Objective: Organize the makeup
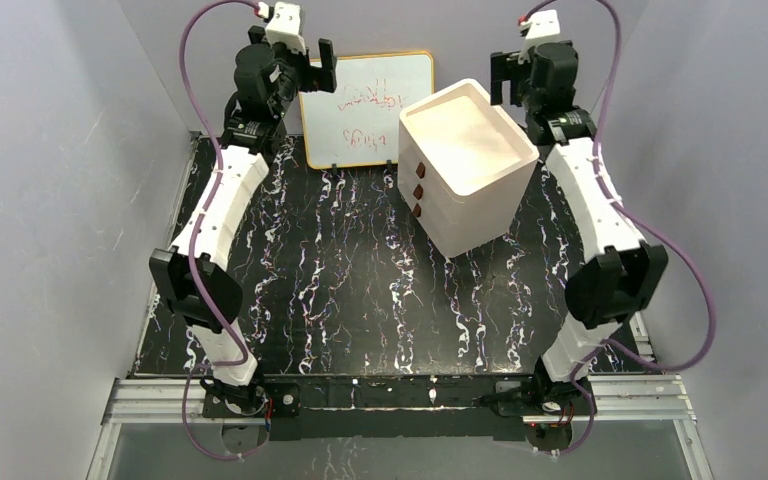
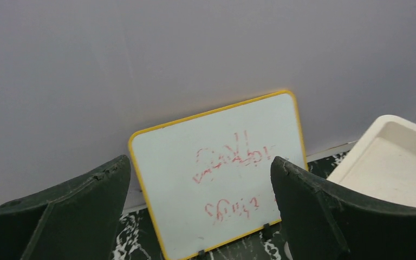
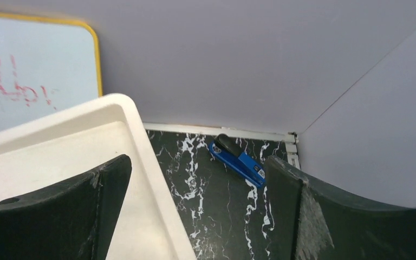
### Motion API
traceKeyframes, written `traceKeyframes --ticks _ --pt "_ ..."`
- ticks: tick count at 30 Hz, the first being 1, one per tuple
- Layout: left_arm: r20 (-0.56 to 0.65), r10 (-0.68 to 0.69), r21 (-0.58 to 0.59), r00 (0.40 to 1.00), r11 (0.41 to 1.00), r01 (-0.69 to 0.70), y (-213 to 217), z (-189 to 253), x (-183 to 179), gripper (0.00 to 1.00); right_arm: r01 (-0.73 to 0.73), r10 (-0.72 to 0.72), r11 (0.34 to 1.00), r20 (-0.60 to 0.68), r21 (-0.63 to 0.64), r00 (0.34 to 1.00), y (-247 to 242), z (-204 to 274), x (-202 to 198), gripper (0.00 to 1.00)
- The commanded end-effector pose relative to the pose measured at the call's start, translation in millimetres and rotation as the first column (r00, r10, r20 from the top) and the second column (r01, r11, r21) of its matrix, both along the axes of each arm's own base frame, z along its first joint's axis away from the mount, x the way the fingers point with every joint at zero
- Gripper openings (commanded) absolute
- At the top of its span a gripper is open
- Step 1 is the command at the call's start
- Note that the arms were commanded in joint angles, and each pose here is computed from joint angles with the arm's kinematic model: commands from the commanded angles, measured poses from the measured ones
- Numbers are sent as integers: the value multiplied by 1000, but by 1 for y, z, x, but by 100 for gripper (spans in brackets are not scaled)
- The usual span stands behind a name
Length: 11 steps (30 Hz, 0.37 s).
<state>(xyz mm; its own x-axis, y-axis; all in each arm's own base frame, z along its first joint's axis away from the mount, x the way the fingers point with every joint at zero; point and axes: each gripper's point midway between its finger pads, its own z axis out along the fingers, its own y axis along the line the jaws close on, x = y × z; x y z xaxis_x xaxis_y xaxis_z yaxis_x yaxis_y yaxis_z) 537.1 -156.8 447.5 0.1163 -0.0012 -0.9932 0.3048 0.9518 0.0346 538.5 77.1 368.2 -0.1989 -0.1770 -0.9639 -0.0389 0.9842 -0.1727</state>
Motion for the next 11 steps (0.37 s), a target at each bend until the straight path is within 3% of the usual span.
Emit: traceKeyframes --ticks 1,11 --pt "-92 185 90 978 980 -177 43 -4 -10 98 -77 47 993 294 91 955 3 114 -44 100" --pt "-74 199 50 977 979 -196 55 14 -16 98 -117 83 989 326 86 942 8 136 -52 100"
